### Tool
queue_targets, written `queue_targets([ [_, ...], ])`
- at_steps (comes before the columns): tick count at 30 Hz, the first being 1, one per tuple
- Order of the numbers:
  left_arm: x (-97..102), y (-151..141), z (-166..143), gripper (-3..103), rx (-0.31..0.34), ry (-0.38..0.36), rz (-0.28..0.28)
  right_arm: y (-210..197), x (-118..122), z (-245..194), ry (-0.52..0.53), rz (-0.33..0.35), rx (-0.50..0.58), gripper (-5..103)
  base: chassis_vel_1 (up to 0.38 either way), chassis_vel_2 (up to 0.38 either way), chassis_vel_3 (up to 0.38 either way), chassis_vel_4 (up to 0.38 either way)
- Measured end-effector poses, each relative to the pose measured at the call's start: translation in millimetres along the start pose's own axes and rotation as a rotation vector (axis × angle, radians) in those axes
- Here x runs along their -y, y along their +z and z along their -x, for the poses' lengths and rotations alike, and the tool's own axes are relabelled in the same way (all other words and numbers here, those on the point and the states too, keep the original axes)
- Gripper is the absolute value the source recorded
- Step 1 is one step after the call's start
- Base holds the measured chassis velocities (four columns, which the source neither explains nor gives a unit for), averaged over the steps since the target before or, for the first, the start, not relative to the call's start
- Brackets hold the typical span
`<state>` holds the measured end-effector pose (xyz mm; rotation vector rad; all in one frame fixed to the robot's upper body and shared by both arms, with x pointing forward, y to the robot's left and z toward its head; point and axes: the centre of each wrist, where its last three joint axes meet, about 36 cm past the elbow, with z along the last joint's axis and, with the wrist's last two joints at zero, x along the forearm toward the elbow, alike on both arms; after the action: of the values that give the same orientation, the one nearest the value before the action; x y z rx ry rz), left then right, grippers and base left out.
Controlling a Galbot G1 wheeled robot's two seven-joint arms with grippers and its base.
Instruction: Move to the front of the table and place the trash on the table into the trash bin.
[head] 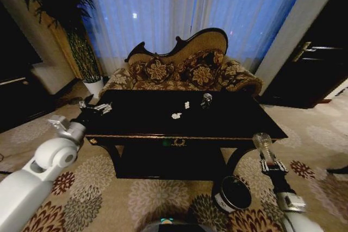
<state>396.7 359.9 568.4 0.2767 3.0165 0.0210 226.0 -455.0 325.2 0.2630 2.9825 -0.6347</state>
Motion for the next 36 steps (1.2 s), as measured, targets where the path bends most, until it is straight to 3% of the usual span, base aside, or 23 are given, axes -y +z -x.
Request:
queue_targets([
  [13, 2.1, 4.4, 2.6, 100, -0.017, 0.006, -0.001, 57.6, 2.3, -28.1, 0.054, 0.037, -0.102, 25, 0.000, 0.000, 0.000, 0.000],
  [36, 11.4, 9.6, 0.7, 100, -0.029, 0.018, -0.018, 141.2, -57.9, -46.3, -0.031, 0.058, -0.245, 25, 0.000, 0.000, 0.000, 0.000],
])
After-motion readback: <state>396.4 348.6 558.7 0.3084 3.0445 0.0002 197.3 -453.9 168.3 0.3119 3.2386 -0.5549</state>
